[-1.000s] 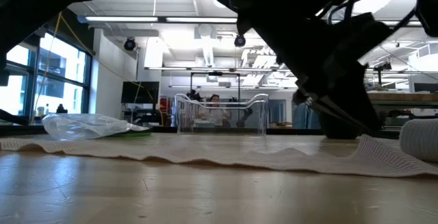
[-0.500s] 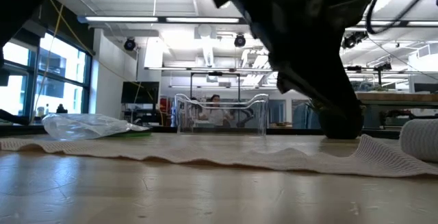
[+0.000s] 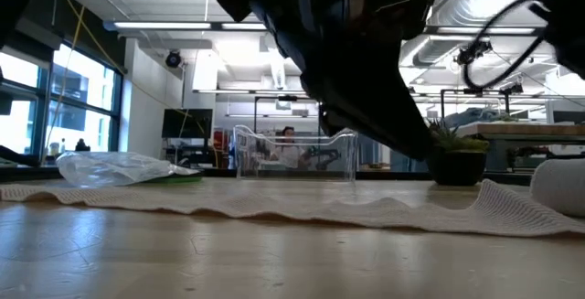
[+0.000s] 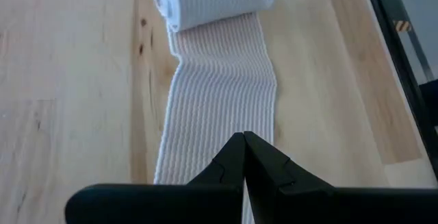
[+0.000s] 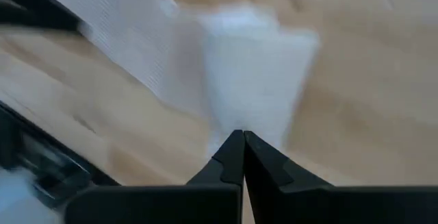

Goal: Roll bandage
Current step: Roll the bandage

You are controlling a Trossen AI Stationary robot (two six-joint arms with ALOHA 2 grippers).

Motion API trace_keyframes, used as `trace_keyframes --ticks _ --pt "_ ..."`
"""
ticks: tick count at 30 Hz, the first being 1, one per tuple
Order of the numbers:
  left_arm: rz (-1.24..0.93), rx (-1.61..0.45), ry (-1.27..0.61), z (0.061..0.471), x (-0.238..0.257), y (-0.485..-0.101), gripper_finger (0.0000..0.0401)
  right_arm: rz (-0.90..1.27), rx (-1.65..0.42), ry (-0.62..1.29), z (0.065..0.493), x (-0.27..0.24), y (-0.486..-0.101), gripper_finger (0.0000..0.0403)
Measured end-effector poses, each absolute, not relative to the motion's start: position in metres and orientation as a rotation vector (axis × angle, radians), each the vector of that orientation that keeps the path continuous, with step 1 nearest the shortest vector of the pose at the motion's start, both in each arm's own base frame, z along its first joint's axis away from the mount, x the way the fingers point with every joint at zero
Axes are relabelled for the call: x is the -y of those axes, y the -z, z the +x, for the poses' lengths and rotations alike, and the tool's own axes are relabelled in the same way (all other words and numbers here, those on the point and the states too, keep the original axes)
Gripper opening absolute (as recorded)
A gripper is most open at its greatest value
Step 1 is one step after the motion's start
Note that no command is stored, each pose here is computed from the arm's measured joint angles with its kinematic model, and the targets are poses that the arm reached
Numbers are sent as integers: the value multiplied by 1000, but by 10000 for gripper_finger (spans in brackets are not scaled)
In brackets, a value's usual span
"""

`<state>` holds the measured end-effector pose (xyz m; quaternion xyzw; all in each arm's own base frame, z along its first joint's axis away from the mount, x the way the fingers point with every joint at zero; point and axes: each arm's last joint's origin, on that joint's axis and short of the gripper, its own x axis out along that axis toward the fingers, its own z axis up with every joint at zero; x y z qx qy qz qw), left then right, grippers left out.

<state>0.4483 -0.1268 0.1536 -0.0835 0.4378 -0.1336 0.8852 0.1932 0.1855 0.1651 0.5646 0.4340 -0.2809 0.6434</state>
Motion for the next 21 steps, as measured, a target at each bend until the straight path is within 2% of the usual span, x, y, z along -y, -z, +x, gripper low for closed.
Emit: trace_keyframes --ticks 2,9,13,21 --pt "-193 -919 266 448 126 -154 0 1267 -940 656 194 -186 -174 0" --pt "-194 -914 279 445 135 -158 0 1197 -1000 612 192 -185 -203 0" --pt "-206 -898 282 447 134 -158 0 1170 -1048 642 191 -182 -200 0" --pt "-204 -934 268 451 125 -142 0 1130 -1125 532 208 -177 -196 0"
